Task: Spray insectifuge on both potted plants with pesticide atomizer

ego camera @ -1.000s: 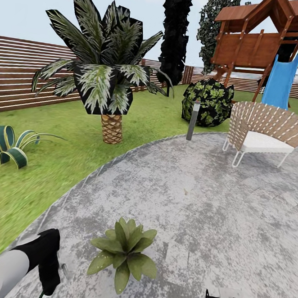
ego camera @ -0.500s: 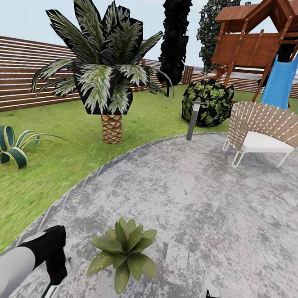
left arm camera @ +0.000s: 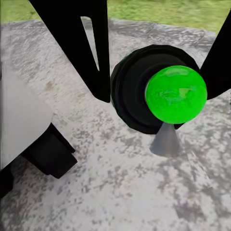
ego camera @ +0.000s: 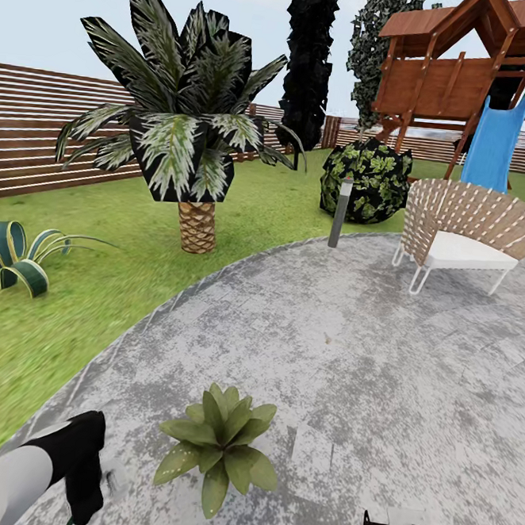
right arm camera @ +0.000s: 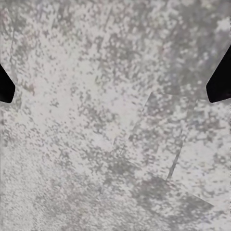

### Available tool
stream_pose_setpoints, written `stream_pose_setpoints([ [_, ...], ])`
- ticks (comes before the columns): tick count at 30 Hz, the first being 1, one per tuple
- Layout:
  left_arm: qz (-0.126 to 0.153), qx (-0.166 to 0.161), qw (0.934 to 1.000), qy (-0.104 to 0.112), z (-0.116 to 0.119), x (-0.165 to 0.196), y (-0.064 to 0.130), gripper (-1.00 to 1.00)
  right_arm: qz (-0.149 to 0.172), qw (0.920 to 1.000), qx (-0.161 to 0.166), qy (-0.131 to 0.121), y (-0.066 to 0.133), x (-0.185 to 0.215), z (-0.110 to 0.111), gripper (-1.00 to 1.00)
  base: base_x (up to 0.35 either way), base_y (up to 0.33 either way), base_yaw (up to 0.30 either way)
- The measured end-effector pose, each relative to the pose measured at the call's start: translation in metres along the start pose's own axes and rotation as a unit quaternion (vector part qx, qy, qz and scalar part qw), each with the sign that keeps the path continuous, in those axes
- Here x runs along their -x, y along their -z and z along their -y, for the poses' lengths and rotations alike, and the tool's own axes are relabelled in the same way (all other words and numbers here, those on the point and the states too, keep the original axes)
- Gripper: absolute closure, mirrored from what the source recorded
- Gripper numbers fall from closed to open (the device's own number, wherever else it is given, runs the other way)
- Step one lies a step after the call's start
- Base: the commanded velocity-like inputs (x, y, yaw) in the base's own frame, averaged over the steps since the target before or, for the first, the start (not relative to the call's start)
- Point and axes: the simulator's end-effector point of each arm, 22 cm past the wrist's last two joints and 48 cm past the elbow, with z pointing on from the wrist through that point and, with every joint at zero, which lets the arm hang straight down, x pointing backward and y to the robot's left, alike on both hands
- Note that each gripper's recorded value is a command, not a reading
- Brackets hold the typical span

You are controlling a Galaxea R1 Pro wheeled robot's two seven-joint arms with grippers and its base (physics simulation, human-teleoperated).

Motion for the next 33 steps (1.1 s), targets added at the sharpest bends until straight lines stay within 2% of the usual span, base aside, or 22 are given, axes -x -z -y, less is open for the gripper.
stream_pose_setpoints([
  [8,0.015,0.015,0.9998,-0.002,-0.011,0.015,0.017,1.0,0.0,1.0,0.0,0.0,0.0,0.0,0.0,-1.0,0.0,0.0,-0.19],
  [11,0.006,0.015,0.9999,0.001,-0.013,0.005,0.012,1.0,0.0,1.0,0.0,0.0,0.0,0.0,0.0,-1.0,0.0,0.0,-0.021],
  [16,-0.007,0.037,0.9991,0.021,-0.038,-0.024,0.013,1.0,0.0,1.0,0.0,0.0,0.0,0.0,0.0,-1.0,0.0,0.0,-0.002],
  [18,-0.006,0.037,0.999,0.024,-0.04,-0.028,0.012,1.0,0.0,1.0,0.0,0.0,0.0,0.0,0.0,-1.0,0.0,0.0,0.0],
  [20,-0.008,0.033,0.9991,0.025,-0.037,-0.03,0.009,1.0,-0.001,1.0,0.0,0.0,0.0,-0.001,0.0,-1.0,0.0,0.0,0.0],
  [23,-0.01,0.01,0.9995,0.029,-0.02,-0.029,-0.004,1.0,-0.001,1.0,0.0,0.0,0.0,-0.001,0.0,-1.0,0.0,0.0,0.0],
  [26,-0.009,0.002,0.9996,0.025,-0.011,-0.023,-0.007,1.0,-0.001,1.0,0.0,0.0,0.0,-0.001,0.0,-1.0,0.0,0.0,0.0],
  [33,0.008,0.015,0.9997,0.015,-0.013,-0.003,0.003,1.0,-0.001,1.0,0.0,0.0,0.0,0.0,0.0,-1.0,0.156,0.044,0.0],
])
